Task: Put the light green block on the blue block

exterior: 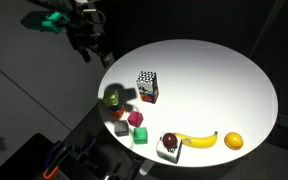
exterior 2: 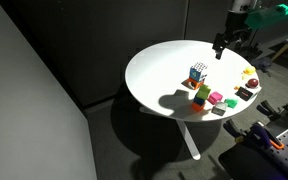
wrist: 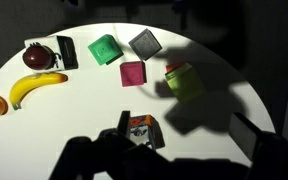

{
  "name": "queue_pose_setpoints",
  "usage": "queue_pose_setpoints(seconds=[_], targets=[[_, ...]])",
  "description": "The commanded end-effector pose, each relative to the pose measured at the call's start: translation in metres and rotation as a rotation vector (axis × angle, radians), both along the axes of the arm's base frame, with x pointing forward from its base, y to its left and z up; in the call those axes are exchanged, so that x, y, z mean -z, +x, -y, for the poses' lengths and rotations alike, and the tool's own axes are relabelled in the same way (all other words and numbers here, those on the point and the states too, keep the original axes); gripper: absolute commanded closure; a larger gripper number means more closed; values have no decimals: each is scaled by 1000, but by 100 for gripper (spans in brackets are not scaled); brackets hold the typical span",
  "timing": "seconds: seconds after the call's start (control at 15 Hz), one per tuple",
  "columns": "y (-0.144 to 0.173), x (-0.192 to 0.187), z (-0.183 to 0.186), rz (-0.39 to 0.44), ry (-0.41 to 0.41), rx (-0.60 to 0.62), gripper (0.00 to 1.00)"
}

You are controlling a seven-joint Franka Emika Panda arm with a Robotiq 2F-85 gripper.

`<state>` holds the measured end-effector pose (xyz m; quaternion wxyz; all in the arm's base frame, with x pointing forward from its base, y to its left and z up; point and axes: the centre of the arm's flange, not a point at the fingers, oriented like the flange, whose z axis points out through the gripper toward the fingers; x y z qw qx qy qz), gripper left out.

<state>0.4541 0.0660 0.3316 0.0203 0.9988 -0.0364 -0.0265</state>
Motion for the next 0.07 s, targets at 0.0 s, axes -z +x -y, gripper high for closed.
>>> queue_pose_setpoints(seconds=[0.0], targets=[[0, 0, 0, 0, 0, 0, 0]])
